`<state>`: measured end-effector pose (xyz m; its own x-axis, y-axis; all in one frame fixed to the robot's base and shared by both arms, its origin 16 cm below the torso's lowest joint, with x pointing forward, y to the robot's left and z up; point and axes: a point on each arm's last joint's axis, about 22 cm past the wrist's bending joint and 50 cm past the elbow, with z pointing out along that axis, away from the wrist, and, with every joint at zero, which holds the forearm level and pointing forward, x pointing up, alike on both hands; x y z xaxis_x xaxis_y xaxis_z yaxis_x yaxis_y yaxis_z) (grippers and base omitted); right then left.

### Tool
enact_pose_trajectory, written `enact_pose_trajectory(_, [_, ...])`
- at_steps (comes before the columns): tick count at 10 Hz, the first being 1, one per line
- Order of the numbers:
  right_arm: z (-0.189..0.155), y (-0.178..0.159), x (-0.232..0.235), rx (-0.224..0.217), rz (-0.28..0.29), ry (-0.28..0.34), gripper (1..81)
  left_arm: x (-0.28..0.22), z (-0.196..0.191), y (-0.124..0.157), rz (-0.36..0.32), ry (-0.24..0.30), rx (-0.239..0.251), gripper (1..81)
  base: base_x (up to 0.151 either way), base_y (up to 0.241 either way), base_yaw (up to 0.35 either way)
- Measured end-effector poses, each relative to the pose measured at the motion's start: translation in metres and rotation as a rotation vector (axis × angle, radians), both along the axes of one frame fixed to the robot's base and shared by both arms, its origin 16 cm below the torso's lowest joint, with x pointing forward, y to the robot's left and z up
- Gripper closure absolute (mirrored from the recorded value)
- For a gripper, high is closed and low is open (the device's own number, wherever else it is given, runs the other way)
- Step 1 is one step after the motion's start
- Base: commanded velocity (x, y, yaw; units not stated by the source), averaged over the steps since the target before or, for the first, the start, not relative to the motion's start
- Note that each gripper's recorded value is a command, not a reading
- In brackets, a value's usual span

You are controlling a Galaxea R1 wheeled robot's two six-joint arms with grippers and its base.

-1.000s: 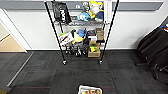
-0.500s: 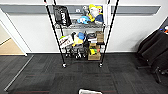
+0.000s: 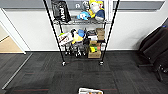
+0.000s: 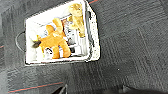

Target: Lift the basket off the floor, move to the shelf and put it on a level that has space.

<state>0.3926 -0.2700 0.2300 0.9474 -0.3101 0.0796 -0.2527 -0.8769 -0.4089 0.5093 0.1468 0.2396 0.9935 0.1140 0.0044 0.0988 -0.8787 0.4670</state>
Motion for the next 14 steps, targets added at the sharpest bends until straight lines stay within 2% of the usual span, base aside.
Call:
enact_pose_trajectory(3, [-0.034,-0.007,0.02,-0.005,-0.007,0.011,1.0,0.002,-0.04,0.001,-0.007,0.041,0.001,1.0,0.0,0.0,0.0])
enact_pose_trajectory(4, [-0.038,-0.006,0.034,-0.003,-0.002,0.001,1.0,0.009,-0.045,0.001,-0.01,0.036,0.0,1.0,0.0,0.0,0.0])
enact_pose_trajectory(7, [-0.05,-0.005,0.071,0.003,0.001,-0.035,1.0,0.049,-0.053,0.003,-0.008,-0.019,0.003,1.0,0.0,0.0,0.0])
enact_pose_trajectory(8, [-0.055,-0.005,0.082,0.004,0.003,-0.046,1.0,0.052,-0.058,0.003,-0.015,-0.019,0.004,1.0,0.0,0.0,0.0])
enact_pose_trajectory(14, [-0.082,-0.004,0.129,0.007,0.01,-0.118,1.0,0.09,-0.082,0.003,-0.019,-0.091,0.003,1.0,0.0,0.0,0.0])
